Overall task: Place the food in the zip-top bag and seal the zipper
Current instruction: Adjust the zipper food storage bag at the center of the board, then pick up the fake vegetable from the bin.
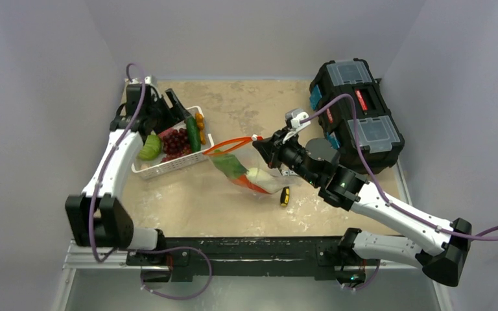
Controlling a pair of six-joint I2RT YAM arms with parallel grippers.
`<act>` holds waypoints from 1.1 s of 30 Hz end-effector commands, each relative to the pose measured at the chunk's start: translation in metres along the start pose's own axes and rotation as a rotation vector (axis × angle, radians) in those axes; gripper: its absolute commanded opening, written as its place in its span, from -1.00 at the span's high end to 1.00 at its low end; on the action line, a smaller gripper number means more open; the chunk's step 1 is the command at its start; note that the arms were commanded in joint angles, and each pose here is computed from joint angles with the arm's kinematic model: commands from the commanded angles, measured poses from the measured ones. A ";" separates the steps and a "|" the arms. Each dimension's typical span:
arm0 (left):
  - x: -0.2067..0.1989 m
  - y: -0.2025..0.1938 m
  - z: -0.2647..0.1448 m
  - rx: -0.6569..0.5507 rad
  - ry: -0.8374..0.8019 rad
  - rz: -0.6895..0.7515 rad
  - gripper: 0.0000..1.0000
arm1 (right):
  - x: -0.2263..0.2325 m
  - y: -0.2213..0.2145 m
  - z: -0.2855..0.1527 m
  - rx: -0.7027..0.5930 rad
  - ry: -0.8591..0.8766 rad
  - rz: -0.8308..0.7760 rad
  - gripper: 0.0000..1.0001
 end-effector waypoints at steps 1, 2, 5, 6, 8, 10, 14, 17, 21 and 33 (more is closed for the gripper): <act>-0.006 0.041 0.053 -0.059 -0.036 0.068 -0.46 | 0.008 0.022 -0.003 -0.104 0.033 0.042 1.00; -0.003 0.041 0.068 -0.035 -0.018 0.074 -0.43 | 0.009 0.022 -0.004 -0.104 0.041 0.044 1.00; 0.008 0.043 0.104 0.006 0.046 0.075 -0.33 | 0.012 0.023 -0.004 -0.098 0.067 0.049 1.00; 0.010 0.044 0.112 0.008 0.050 0.076 -0.30 | 0.012 0.023 -0.005 -0.097 0.072 0.049 1.00; 0.014 0.043 0.125 0.011 0.056 0.066 -0.20 | 0.012 0.023 -0.006 -0.096 0.074 0.048 1.00; 0.016 0.040 0.134 0.015 0.053 0.061 -0.02 | 0.012 0.025 -0.009 -0.102 0.071 0.042 1.00; 0.023 0.028 0.141 0.041 0.078 0.033 0.14 | 0.009 0.025 -0.011 -0.110 0.052 0.029 1.00; 0.027 0.018 0.147 0.054 0.083 0.034 0.10 | 0.009 0.025 -0.010 -0.108 0.048 0.026 1.00; 0.032 0.011 0.157 0.121 0.124 0.013 -0.09 | 0.011 0.025 -0.007 -0.101 0.063 0.029 1.00; 0.029 0.006 0.160 0.147 0.067 -0.017 0.48 | 0.012 0.027 -0.011 -0.106 0.072 0.040 1.00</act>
Point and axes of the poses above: each gripper's point midway between its finger pads, its own z axis out along the fingers, its own x axis along the line the jaws close on, y = z × x, the point moved 9 cm from there along -z, back along the fingers, and after that the axes turned 4 degrees about z, right-handed, at the moved point
